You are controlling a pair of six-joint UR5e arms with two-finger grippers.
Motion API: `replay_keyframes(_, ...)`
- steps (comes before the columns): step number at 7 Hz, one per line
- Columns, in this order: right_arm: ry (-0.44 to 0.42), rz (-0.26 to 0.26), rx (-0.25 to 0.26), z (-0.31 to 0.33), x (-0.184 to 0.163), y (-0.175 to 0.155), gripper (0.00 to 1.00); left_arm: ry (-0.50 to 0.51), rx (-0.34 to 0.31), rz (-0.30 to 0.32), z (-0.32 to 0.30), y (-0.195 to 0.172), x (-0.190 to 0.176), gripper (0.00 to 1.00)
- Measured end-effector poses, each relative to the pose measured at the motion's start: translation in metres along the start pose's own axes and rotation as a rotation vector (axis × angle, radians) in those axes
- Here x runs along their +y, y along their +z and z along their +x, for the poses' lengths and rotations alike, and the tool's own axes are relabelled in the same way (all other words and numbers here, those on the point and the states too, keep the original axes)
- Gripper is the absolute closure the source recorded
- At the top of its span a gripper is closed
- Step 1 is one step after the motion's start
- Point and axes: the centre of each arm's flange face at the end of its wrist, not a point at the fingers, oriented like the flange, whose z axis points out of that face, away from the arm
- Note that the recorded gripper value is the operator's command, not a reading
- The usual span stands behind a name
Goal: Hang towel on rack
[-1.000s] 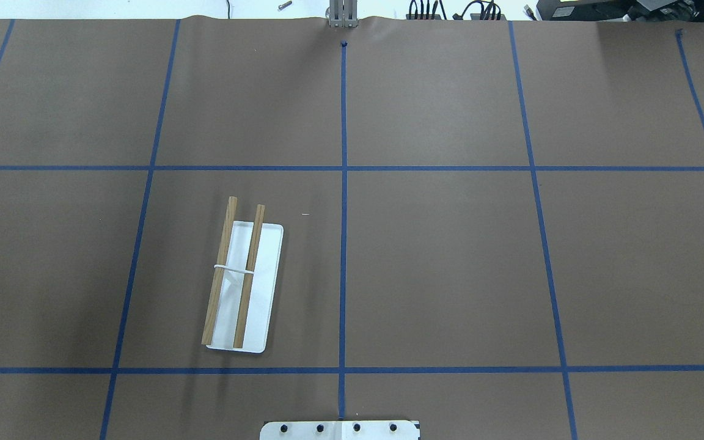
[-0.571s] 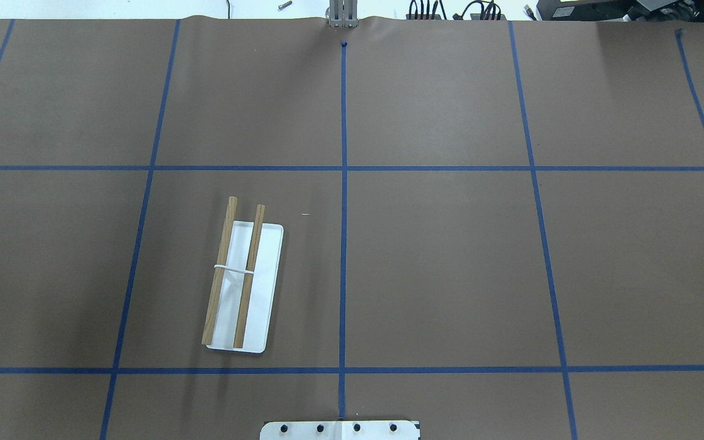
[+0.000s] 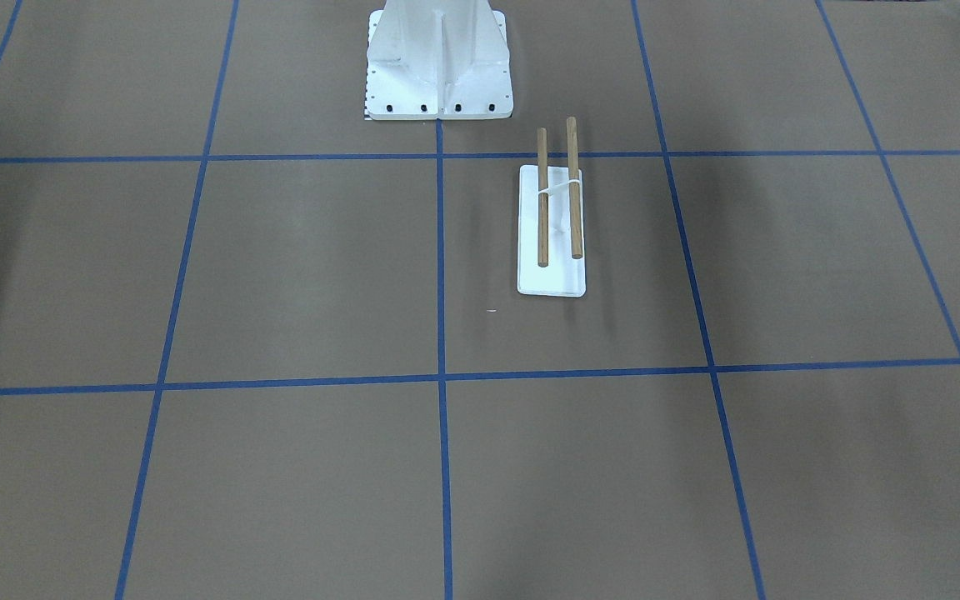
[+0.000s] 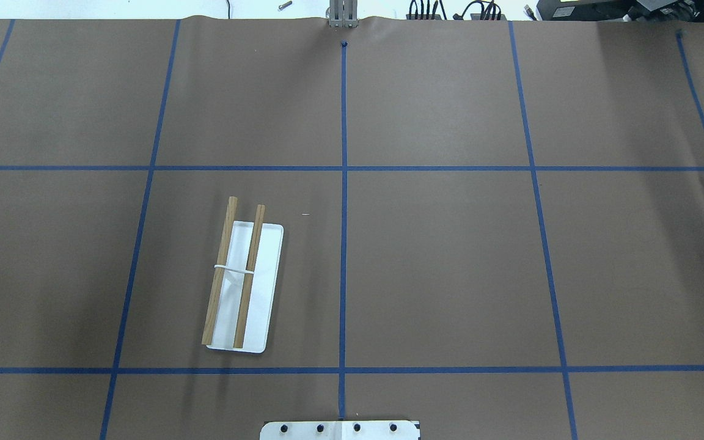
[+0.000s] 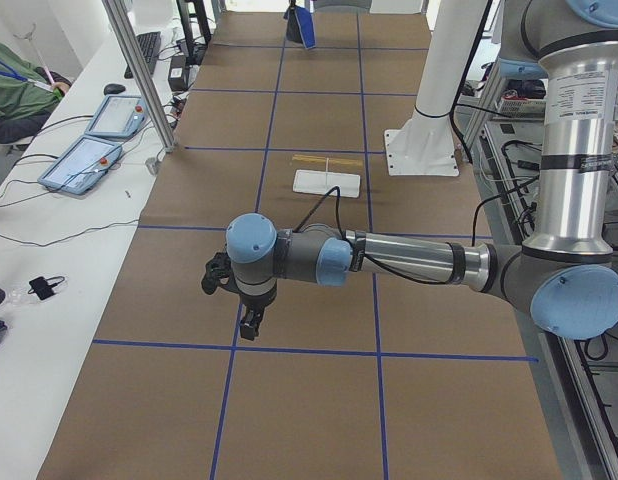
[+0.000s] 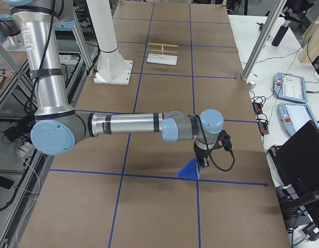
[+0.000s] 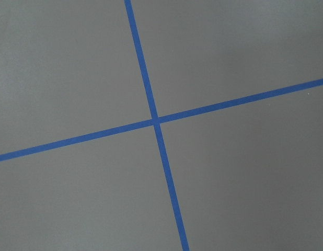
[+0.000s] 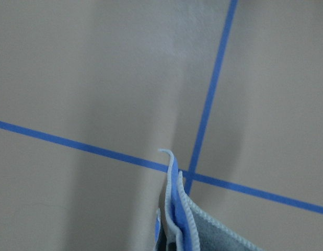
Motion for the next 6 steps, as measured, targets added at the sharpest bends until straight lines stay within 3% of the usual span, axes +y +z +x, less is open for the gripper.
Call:
replay_keyframes(2,-0.087,0.078,-0.103,-0.074,-0.064,-0.039,1.00,0.085,-0.005,0.058,0.018,-0.006,-0.027,0.02)
replay_keyframes(3,-0.100,0.087,-0.133,-0.113,-0.088,-0.044,1.00,0.114,-0.002,0.084,0.029,-0.004,-0.041,0.02)
replay_keyframes(5,-0.081,0.077,-0.159,-0.211,-0.127,-0.038,1.00,0.158,0.002,0.145,0.038,0.005,-0.054,0.01)
replay_keyframes(6,-0.051,0.082,-0.149,-0.269,-0.140,-0.036,1.00,0.161,0.005,0.169,0.038,0.009,-0.056,0.01)
